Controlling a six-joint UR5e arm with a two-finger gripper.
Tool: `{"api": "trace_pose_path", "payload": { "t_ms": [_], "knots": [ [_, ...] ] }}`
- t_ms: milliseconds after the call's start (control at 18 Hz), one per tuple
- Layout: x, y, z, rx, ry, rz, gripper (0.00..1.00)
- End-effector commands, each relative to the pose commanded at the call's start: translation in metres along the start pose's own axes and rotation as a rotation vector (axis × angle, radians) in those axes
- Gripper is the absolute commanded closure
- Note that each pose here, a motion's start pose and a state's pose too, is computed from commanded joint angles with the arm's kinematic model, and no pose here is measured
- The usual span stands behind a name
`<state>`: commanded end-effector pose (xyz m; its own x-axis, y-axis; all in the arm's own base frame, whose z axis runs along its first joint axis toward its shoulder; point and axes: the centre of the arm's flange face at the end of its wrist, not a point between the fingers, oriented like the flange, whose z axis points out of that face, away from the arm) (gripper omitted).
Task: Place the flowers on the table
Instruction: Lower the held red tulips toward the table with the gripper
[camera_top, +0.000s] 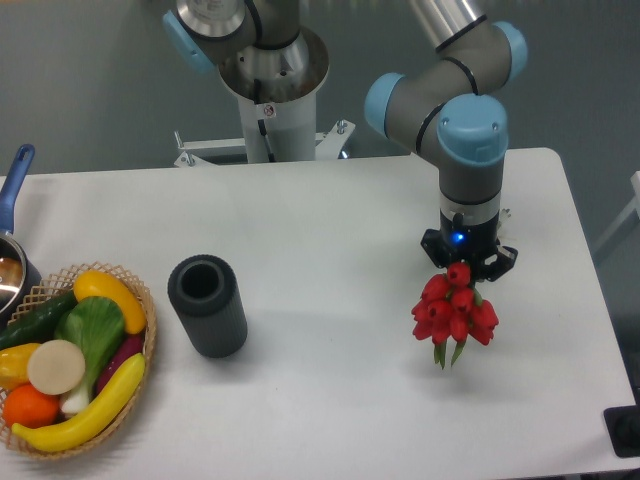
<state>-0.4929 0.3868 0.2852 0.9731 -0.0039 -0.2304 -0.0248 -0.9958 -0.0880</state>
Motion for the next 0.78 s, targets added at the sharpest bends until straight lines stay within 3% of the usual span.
{"api": "trace_pose_path", "payload": {
  "t_ms": [500, 611, 722, 778],
  "knots": [
    [0.002, -0.006, 0.017, 0.000, 0.023, 0.011, 0.84],
    [0.003, -0.007, 0.023, 0.003, 0.035, 0.012, 0.72],
    [0.004, -0.011, 0.025, 0.032, 0.050, 0.013, 0.50],
    [0.004, -0.012, 0.025, 0.039, 0.054, 0.012, 0.45]
  ]
}}
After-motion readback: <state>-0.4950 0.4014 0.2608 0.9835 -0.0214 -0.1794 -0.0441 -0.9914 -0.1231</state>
